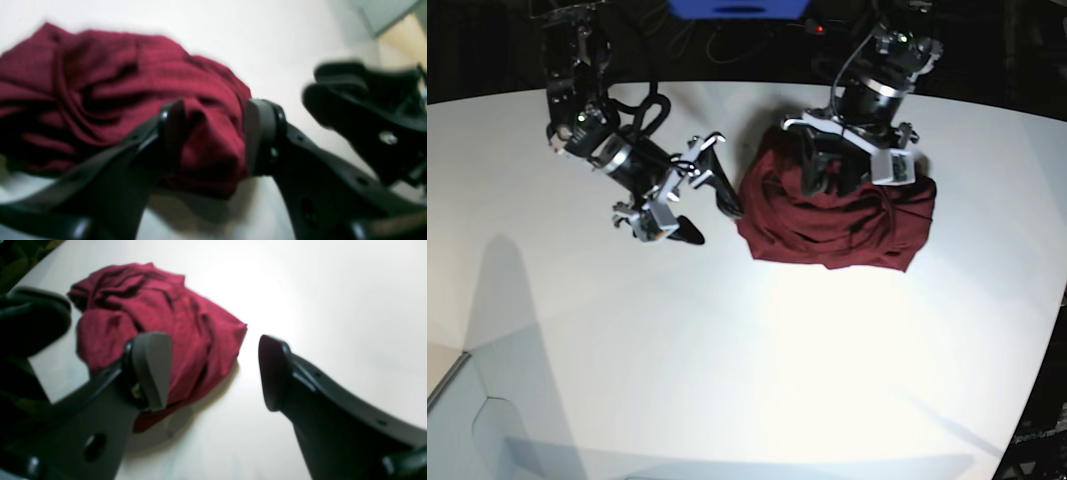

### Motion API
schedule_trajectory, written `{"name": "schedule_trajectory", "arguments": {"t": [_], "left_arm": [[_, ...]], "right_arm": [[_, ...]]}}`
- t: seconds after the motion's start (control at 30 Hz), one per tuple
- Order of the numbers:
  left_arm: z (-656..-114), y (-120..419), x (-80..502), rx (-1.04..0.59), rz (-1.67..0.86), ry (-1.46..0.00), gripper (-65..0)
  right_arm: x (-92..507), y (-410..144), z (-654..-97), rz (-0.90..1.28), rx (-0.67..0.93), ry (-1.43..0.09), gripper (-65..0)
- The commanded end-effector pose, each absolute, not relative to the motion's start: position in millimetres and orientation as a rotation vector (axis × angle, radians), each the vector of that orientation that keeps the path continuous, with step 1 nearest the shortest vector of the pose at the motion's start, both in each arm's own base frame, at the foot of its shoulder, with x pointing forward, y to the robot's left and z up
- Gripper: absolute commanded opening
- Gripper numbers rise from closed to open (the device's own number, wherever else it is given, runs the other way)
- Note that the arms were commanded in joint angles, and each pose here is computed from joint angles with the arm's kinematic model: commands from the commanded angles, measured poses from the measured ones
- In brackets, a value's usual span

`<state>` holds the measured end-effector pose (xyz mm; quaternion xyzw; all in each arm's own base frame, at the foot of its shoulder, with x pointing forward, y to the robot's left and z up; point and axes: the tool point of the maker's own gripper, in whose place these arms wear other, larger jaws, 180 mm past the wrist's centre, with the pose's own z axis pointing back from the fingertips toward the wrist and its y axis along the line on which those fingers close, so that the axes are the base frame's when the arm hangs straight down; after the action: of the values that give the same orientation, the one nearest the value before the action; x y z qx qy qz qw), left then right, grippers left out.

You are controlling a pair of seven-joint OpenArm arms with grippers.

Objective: Layout the t-shirt on the table in an organized manner, then fold the t-shirt properly
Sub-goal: 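Release the shirt with the right gripper and lift it away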

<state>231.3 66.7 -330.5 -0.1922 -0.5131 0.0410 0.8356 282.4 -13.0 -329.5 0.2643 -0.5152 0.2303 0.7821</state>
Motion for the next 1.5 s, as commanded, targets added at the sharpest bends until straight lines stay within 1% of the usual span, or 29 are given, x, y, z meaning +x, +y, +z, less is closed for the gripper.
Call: {"name": "schedule_trajectory", "arguments": {"t": [0.0,0.2,0.37,0.4,0.5,0.53,0.6,0.7,0.73,0.9,1.0,1.13,1.33,1.47], "left_arm": [[-324,65,235,-0.42,0.089,-1.112,-36.5],[-347,71,238,-0.391,0.161,-1.057,-36.5],[-344,72,243,-0.387,0.152,-1.069,-37.2],[-344,72,243,-0.387,0.152,-1.069,-38.4],[-352,72,242,-0.386,0.157,-1.051,-48.0],[-355,73,241,-0.383,0.162,-1.043,-52.7],[-354,74,241,-0.38,0.164,-1.045,-65.0],[-352,75,241,-0.376,0.164,-1.049,-63.8],[-352,75,240,-0.376,0.163,-1.051,-64.9],[-321,105,248,-0.312,0.157,-1.145,-65.0],[-308,134,249,-0.236,0.18,-1.19,-65.0],[-303,180,244,-0.13,0.248,-1.216,-65.0],[-291,236,234,-0.085,0.347,-1.258,-65.0],[-312,247,230,-0.086,0.366,-1.207,-64.9]], "right_arm": [[286,-14,-316,0.486,0.589,-1.163,-24.1],[286,-19,-317,0.481,0.577,-1.163,-24.1],[286,-24,-319,0.497,0.562,-1.157,-24.1],[286,-24,-319,0.497,0.562,-1.157,-24.1],[288,-24,-317,0.499,0.56,-1.163,-24.1],[288,-24,-317,0.499,0.56,-1.163,-24.1],[288,-24,-316,0.5,0.56,-1.164,-24.1],[289,-24,-316,0.5,0.56,-1.165,-24.1],[289,-24,-316,0.5,0.56,-1.165,-24.1],[296,-25,-313,0.507,0.554,-1.177,-24.1],[296,-25,-312,0.508,0.552,-1.178,-24.1],[297,-25,-312,0.508,0.552,-1.181,-24.0],[304,-26,-311,0.511,0.547,-1.184,-24.0],[306,-25,-314,0.506,0.552,-1.178,-24.0]]}}
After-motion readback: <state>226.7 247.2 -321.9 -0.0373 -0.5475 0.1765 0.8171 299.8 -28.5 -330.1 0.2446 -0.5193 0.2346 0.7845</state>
